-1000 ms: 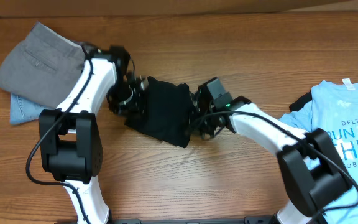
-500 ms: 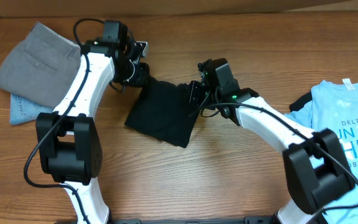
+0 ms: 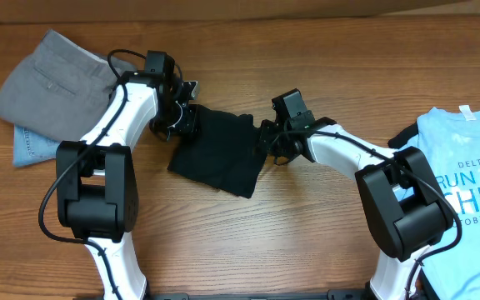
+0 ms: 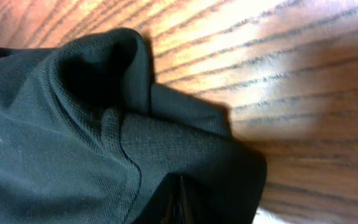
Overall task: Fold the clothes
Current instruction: 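Grasp the folded polo with both grippers from left and right sides, then carry the folded polo with the left gripper onto the grey trousers stack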
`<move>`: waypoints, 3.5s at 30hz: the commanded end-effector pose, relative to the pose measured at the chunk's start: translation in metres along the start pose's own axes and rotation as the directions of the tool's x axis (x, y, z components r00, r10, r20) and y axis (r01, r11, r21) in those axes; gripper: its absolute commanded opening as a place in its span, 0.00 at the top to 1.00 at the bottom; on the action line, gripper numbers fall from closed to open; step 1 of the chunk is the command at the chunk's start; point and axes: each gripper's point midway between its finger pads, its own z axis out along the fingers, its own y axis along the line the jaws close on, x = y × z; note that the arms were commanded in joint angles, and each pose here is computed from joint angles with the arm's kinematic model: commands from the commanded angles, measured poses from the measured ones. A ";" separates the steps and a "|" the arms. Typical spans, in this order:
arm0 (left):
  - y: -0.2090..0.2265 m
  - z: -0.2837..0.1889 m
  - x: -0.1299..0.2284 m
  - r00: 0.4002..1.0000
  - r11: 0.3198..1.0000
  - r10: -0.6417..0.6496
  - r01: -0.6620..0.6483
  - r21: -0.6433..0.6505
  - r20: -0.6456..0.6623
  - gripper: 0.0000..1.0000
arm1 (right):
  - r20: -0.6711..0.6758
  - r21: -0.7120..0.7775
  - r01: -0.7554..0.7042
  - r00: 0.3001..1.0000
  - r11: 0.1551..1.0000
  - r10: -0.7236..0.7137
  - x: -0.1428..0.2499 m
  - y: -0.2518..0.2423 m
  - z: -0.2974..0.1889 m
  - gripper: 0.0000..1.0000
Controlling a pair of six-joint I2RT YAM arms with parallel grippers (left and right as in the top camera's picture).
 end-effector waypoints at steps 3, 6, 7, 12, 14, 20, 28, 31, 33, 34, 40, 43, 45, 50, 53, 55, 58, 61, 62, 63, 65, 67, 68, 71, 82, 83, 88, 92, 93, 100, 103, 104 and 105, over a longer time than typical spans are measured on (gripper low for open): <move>0.005 -0.037 -0.023 0.998 0.999 -0.034 0.035 -0.016 0.051 0.62 | 0.005 0.055 0.037 0.999 0.998 -0.038 0.004 -0.007 -0.019 0.90; 0.007 -0.061 -0.031 0.997 0.999 -0.038 0.039 -0.020 0.066 0.51 | 0.029 0.032 0.082 0.996 0.996 -0.083 0.002 0.006 -0.044 0.89; 0.008 -0.067 -0.032 0.997 0.999 -0.042 0.044 -0.020 0.066 0.47 | 0.043 0.022 0.090 0.995 0.996 -0.091 0.001 0.011 -0.054 0.89; 0.011 -0.075 -0.019 0.999 0.999 -0.031 0.031 -0.014 0.014 0.19 | 0.063 -0.096 0.128 0.991 0.987 -0.122 0.006 0.043 -0.093 0.89; 0.011 -0.072 -0.011 1.000 1.000 -0.013 0.013 -0.010 -0.019 0.15 | 0.040 -0.158 0.138 0.990 0.978 -0.133 0.012 0.055 -0.099 0.89; 0.000 -0.056 -0.003 0.998 0.996 0.046 -0.043 0.083 -0.036 0.06 | -0.018 -0.202 0.135 0.990 0.970 -0.142 0.023 0.060 -0.088 0.89; 0.015 -0.005 0.015 0.994 0.994 0.021 -0.010 0.106 -0.104 0.03 | -0.140 -0.159 0.112 0.981 0.981 -0.134 0.045 0.043 -0.035 0.89; 0.018 0.011 0.021 0.990 0.993 0.007 0.010 0.119 -0.141 0.05 | -0.184 -0.141 0.103 0.975 0.985 -0.128 0.054 0.036 -0.018 0.89; 0.021 0.018 0.023 0.988 0.993 0.002 0.018 0.120 -0.157 0.05 | -0.205 -0.125 0.097 0.971 0.987 -0.122 0.059 0.030 -0.009 0.89; 0.022 0.022 0.024 0.987 0.992 -0.001 0.021 0.121 -0.163 0.05 | -0.215 -0.118 0.092 0.970 0.989 -0.116 0.061 0.027 -0.006 0.89; -0.005 0.036 0.030 0.982 0.958 0.045 0.010 0.288 -0.185 0.11 | -0.239 -0.100 0.081 0.965 0.992 -0.103 0.065 0.019 0.003 0.89; -0.023 0.041 0.036 0.977 0.925 0.099 -0.020 0.380 -0.190 0.13 | -0.240 -0.100 0.081 0.965 0.992 -0.103 0.065 0.019 0.003 0.89; -0.027 0.047 0.043 0.969 0.923 0.128 -0.037 0.383 -0.213 0.14 | -0.240 -0.100 0.080 0.965 0.992 -0.103 0.066 0.019 0.003 0.89; -0.034 0.062 0.059 0.947 0.918 0.174 -0.056 0.392 -0.271 0.27 | -0.240 -0.100 0.080 0.966 0.992 -0.102 0.065 0.019 0.003 0.89; -0.037 0.066 0.065 0.942 0.917 0.178 -0.054 0.395 -0.286 0.55 | -0.241 -0.101 0.080 0.965 0.992 -0.103 0.066 0.019 0.003 0.89; -0.037 0.066 0.065 0.941 0.917 0.179 -0.053 0.395 -0.288 0.70 | -0.242 -0.103 0.080 0.965 0.992 -0.103 0.066 0.019 0.003 0.89; -0.037 0.066 0.065 0.941 0.917 0.176 -0.050 0.396 -0.288 0.84 | -0.256 -0.121 0.075 0.961 0.990 -0.104 0.068 0.023 0.002 0.91; -0.036 0.060 0.065 0.941 0.917 0.164 -0.034 0.398 -0.297 0.93 | -0.275 -0.175 0.057 0.956 0.983 -0.105 0.069 0.032 -0.008 0.93; -0.036 0.056 0.063 0.941 0.917 0.160 -0.029 0.398 -0.300 0.96 | -0.270 -0.183 0.057 0.957 0.982 -0.105 0.067 0.034 -0.013 0.93; -0.036 0.052 0.061 0.942 0.917 0.155 -0.024 0.399 -0.299 0.96 | -0.254 -0.190 0.060 0.961 0.980 -0.108 0.063 0.038 -0.021 0.93; -0.039 0.038 0.052 0.946 0.910 0.157 -0.027 0.413 -0.285 0.96 | -0.215 -0.214 0.069 0.970 0.974 -0.116 0.054 0.046 -0.039 0.93; -0.038 0.020 0.038 0.953 0.912 0.147 -0.027 0.410 -0.264 0.96 | -0.162 -0.246 0.085 0.979 0.965 -0.127 0.043 0.056 -0.060 0.93; -0.038 0.009 0.030 0.959 0.912 0.142 -0.030 0.410 -0.246 0.96 | -0.127 -0.266 0.096 0.983 0.959 -0.133 0.036 0.062 -0.074 0.93; -0.034 -0.034 -0.003 0.981 0.913 0.121 -0.049 0.405 -0.154 0.96 | -0.036 -0.311 0.122 0.989 0.942 -0.140 0.020 0.073 -0.110 0.92; 0.040 -0.159 -0.111 0.950 0.952 -0.152 0.066 0.298 0.274 0.96 | 0.017 -0.297 0.115 0.993 0.948 -0.115 0.011 0.068 -0.135 0.92; 0.053 -0.165 -0.117 0.934 0.952 -0.185 0.094 0.290 0.305 0.96 | 0.014 -0.292 0.112 0.993 0.950 -0.113 0.011 0.067 -0.135 0.92; 0.123 -0.199 -0.131 0.844 0.941 -0.304 0.194 0.277 0.442 0.96 | -0.009 -0.269 0.094 0.995 0.959 -0.100 0.016 0.061 -0.133 0.92; 0.178 -0.218 -0.122 0.774 0.917 -0.397 0.315 0.245 0.493 0.96 | -0.026 -0.245 0.080 0.996 0.966 -0.089 0.019 0.055 -0.132 0.92; 0.189 -0.221 -0.117 0.764 0.911 -0.412 0.339 0.236 0.497 0.96 | -0.026 -0.240 0.078 0.996 0.968 -0.087 0.019 0.054 -0.132 0.92; 0.249 -0.232 -0.082 0.711 0.861 -0.494 0.482 0.165 0.501 0.96 | -0.026 -0.241 0.078 0.996 0.967 -0.087 0.019 0.054 -0.132 0.92; 0.263 -0.226 -0.070 0.708 0.842 -0.511 0.526 0.118 0.487 0.86 | -0.026 -0.241 0.078 0.996 0.968 -0.087 0.019 0.054 -0.132 0.92; 0.266 -0.224 -0.065 0.709 0.834 -0.518 0.544 0.096 0.478 0.77 | -0.026 -0.241 0.078 0.996 0.967 -0.087 0.019 0.054 -0.132 0.92; 0.269 -0.221 -0.061 0.710 0.825 -0.524 0.560 0.075 0.469 0.63 | -0.026 -0.241 0.077 0.996 0.968 -0.086 0.019 0.054 -0.132 0.92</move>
